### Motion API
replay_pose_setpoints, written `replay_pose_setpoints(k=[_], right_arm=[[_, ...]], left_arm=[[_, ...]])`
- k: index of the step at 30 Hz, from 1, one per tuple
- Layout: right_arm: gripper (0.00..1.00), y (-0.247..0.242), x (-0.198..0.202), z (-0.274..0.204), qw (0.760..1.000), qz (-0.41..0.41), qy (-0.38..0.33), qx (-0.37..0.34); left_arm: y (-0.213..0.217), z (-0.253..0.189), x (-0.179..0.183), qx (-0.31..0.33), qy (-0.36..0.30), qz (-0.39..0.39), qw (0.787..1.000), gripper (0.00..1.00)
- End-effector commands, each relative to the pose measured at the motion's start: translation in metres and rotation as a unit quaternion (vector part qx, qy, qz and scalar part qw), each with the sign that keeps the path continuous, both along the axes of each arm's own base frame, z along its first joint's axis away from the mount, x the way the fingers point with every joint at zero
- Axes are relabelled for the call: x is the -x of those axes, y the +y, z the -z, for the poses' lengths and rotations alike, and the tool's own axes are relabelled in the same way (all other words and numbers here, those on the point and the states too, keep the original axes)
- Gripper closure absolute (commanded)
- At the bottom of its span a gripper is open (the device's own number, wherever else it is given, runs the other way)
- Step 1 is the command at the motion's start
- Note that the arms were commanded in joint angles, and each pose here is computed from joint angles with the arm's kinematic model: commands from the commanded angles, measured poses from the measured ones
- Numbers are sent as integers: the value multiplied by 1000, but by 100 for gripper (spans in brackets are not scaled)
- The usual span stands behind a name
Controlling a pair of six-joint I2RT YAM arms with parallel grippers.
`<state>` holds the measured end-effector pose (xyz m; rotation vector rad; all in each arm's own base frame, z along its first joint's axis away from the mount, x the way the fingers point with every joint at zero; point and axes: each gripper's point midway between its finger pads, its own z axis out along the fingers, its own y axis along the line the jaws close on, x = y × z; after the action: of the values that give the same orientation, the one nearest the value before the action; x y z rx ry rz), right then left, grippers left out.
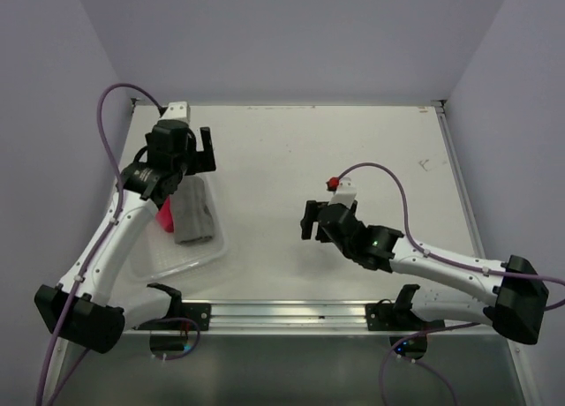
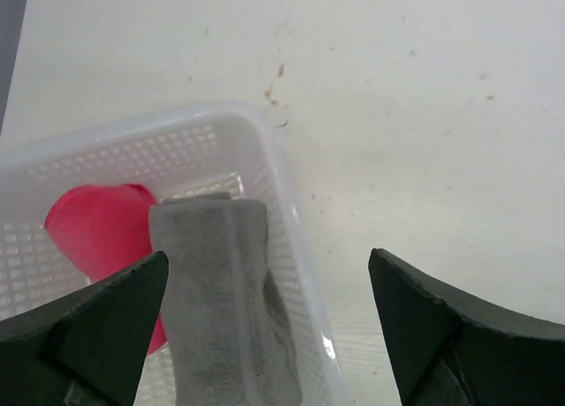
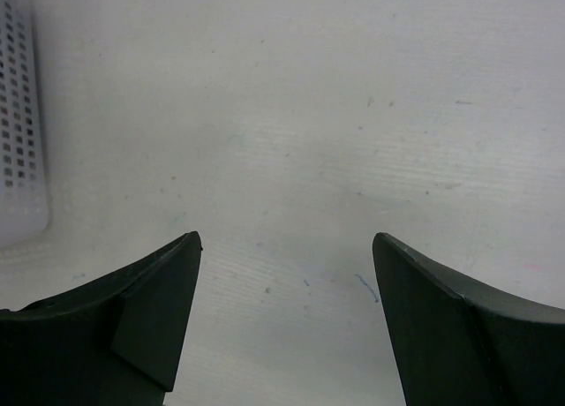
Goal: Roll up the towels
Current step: Place the rolled towel into the container
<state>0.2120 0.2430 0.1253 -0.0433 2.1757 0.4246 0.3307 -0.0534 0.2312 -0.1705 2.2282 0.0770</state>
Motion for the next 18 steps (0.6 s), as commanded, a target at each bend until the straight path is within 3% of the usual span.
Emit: replay_pose_setpoints(k=[1,6,15,18], right_arm=[[17,-15,-22,-37,1000,9,-16,-9],[11,-48,-60,-74,999,35,-26,13],[5,-95,-104,-99,996,61,0,60],[2,-105,-111,-112,994,81,-15,78]], left_arm=[[-29,-62,-16,57,-122,77,988,0],[-51,-81,-14,91,-192,141,967,0],[-56,-15,-18,65,-167,174,968,0],[-55,-16,-17,63,-172,174,968,0]])
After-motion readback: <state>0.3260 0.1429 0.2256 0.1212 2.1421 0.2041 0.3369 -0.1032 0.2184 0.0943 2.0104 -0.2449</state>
